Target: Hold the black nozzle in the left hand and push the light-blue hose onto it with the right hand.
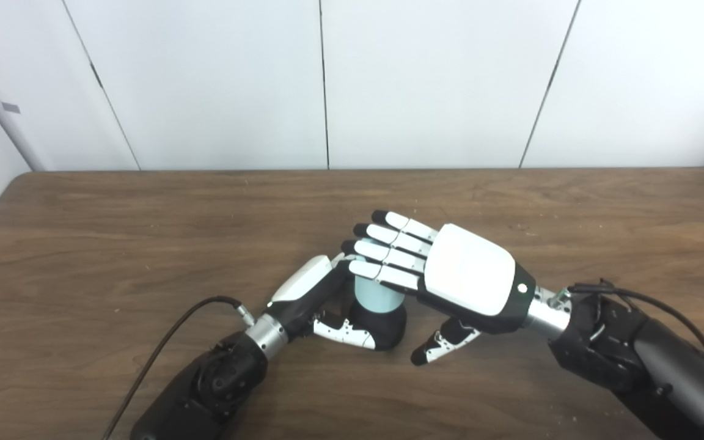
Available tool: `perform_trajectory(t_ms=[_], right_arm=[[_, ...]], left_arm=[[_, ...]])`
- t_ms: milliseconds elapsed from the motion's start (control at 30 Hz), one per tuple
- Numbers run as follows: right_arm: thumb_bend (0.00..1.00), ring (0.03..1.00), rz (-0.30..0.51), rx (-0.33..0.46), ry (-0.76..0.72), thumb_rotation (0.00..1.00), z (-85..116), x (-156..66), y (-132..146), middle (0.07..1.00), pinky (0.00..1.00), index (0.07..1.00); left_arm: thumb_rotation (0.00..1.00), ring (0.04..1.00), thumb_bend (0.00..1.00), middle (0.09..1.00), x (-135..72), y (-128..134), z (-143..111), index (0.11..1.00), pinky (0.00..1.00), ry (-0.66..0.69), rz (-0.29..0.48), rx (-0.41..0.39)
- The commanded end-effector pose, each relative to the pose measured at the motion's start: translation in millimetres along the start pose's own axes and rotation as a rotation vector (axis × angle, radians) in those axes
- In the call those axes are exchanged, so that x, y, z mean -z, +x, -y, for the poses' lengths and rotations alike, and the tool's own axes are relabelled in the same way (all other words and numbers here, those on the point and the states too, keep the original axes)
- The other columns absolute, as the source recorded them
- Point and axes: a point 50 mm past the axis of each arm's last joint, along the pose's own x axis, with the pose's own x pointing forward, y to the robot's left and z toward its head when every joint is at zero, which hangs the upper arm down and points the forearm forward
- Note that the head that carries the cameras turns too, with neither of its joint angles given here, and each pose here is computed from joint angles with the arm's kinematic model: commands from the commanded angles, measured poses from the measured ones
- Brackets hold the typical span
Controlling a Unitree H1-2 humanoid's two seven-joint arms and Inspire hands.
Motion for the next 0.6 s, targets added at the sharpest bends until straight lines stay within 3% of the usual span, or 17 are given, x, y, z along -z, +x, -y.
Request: perform_trajectory(t_ms=[0,367,467,567], right_arm=[[0.69,0.957,0.036,-0.125,0.001,0.3,-11.1,-1.8,-6.4,0.924,0.95,0.892],[0.7,0.954,0.005,-0.115,0.089,0.3,-1.7,4.8,-7.4,0.93,0.95,0.907],[0.71,0.96,-0.048,-0.025,0.177,0.28,3.9,7.3,-9.2,0.977,0.94,0.95],[0.72,0.996,-0.107,0.138,0.174,0.27,7.6,7.4,-9.1,0.999,0.99,0.99]], left_arm=[[0.36,0.968,0.58,0.793,43.3,-35.8,40.8,0.45,1.0,0.02,-0.255,0.223],[0.36,0.969,0.58,0.795,41.9,-35.1,40.2,0.455,1.0,0.019,-0.257,0.223],[0.36,0.969,0.58,0.795,42.5,-35.3,39.5,0.454,1.0,0.02,-0.256,0.222],[0.36,0.969,0.58,0.795,42.9,-35.4,38.8,0.453,1.0,0.021,-0.256,0.223]])
